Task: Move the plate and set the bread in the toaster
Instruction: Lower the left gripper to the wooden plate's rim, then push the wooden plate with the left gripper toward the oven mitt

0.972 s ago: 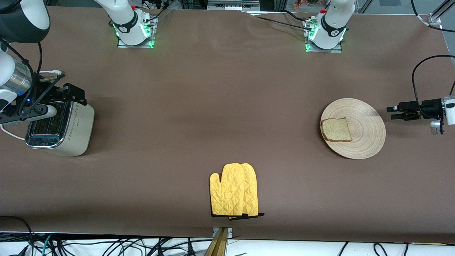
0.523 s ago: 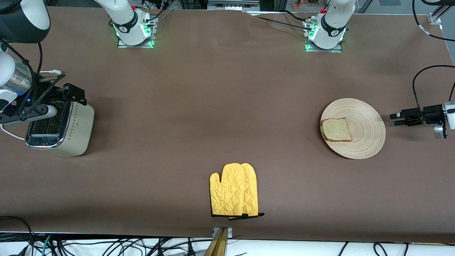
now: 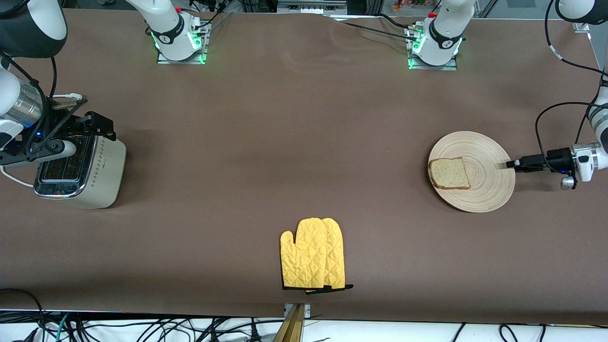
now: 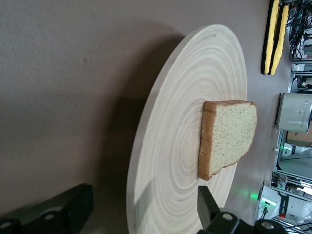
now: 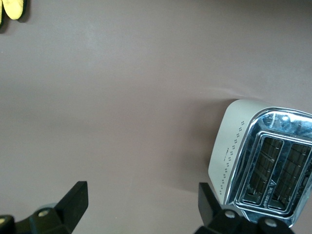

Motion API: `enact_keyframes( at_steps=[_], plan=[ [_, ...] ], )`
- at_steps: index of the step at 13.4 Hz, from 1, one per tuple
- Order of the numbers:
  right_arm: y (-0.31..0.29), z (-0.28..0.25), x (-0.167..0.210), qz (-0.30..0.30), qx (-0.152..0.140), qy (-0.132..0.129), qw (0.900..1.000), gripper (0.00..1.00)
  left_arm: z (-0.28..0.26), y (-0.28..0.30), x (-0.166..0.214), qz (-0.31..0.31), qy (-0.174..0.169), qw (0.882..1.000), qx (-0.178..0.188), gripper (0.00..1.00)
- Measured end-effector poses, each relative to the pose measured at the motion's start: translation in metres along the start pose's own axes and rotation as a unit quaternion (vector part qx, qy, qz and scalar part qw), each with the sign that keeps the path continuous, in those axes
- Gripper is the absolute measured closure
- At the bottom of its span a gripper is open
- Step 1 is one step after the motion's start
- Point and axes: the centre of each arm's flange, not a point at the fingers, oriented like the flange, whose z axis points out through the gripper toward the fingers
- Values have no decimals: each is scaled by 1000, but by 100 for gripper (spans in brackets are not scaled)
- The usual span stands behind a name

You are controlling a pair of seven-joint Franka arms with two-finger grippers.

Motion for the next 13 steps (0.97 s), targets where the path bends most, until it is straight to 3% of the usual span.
enact_keyframes(
  at_steps=[1,4,8,13],
  plan=[
    [0,0,0,0,0,0,1000,0,1,-2,0,-1,0,1000,-1,12],
    [0,0,0,0,0,0,1000,0,2,-2,1,0,-1,1000,-1,48],
    [1,0,0,1,0,0,1000,0,4,0,2,3,-3,1000,-10,87],
    [6,0,0,5,0,0,1000,0,15,16,13,52,-12,998,-19,89]
  ],
)
